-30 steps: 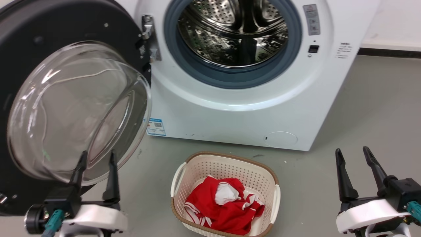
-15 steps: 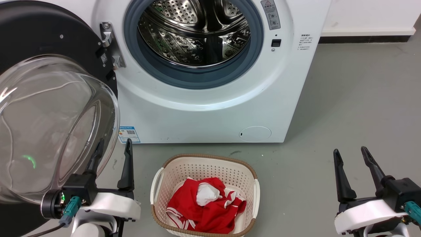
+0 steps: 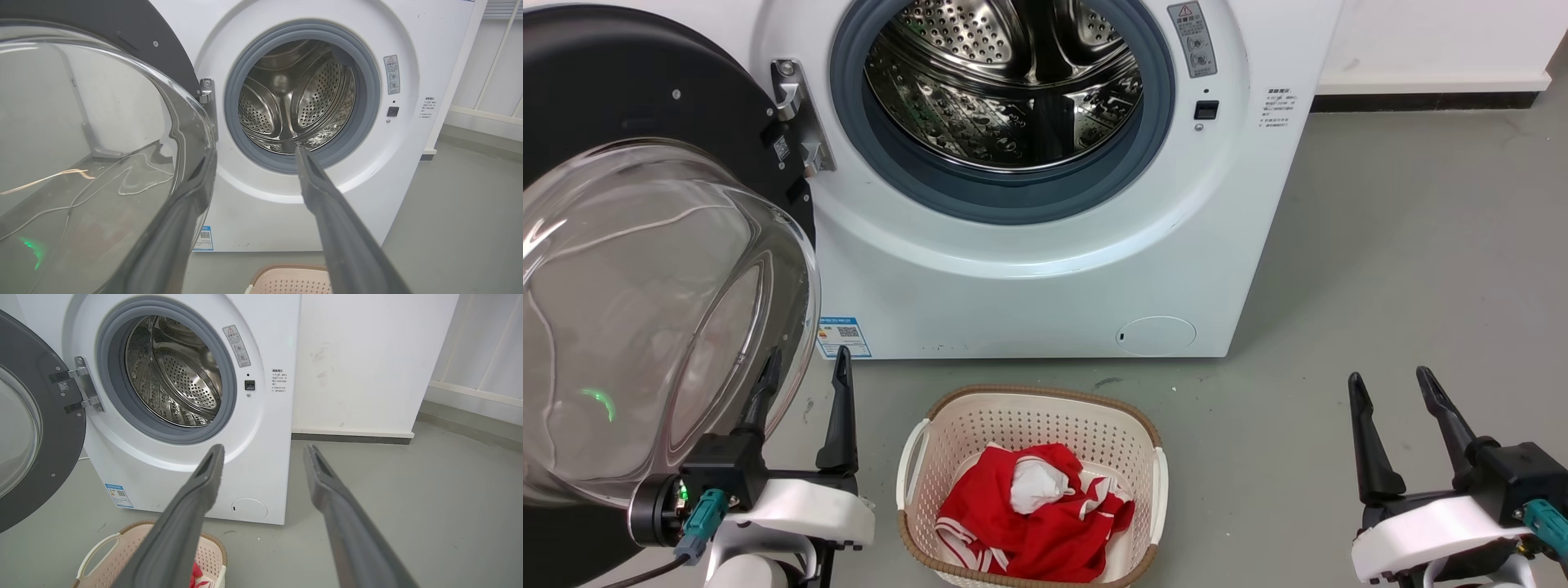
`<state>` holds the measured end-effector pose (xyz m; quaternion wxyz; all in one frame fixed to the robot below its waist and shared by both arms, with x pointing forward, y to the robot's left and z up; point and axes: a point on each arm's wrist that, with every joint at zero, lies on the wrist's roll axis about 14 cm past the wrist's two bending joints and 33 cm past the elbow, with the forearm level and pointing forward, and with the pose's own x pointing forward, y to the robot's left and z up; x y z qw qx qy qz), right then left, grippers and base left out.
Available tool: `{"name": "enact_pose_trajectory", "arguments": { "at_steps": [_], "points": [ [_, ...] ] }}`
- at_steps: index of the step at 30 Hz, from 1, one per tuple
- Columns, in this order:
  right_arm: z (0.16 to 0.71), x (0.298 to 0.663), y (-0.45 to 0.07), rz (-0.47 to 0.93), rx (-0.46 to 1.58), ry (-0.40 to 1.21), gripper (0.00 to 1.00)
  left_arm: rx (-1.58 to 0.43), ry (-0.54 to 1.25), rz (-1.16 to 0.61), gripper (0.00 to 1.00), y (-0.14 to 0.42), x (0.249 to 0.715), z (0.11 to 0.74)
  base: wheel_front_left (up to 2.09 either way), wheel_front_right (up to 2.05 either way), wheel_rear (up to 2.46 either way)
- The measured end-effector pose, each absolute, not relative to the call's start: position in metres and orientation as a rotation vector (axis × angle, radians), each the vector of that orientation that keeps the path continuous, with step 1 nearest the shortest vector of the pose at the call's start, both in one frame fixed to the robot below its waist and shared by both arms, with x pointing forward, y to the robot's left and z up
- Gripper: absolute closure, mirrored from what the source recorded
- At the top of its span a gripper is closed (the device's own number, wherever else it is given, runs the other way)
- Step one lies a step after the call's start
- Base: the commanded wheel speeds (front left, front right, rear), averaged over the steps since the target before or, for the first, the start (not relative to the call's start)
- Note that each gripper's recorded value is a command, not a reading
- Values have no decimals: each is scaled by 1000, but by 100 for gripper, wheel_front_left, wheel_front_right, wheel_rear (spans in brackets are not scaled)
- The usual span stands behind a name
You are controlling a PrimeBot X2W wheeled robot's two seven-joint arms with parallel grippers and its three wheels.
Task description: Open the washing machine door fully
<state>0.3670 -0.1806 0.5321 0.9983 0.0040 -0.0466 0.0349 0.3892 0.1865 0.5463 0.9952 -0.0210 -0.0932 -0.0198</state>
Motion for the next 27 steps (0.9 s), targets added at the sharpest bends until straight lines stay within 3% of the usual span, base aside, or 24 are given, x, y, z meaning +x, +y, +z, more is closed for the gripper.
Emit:
{"name": "enact_pose_trajectory", "arguments": {
  "at_steps": [10,11,27],
  "points": [
    [533,366,-181,69,8,-95,0,-42,-198,-41,0,186,389,550,0,0,0],
    [532,366,-181,69,9,-93,100,-43,-196,-45,100,185,389,549,0,0,0],
    [503,361,-187,33,253,4,100,-280,-43,7,100,193,381,510,0,0,0]
  ]
}}
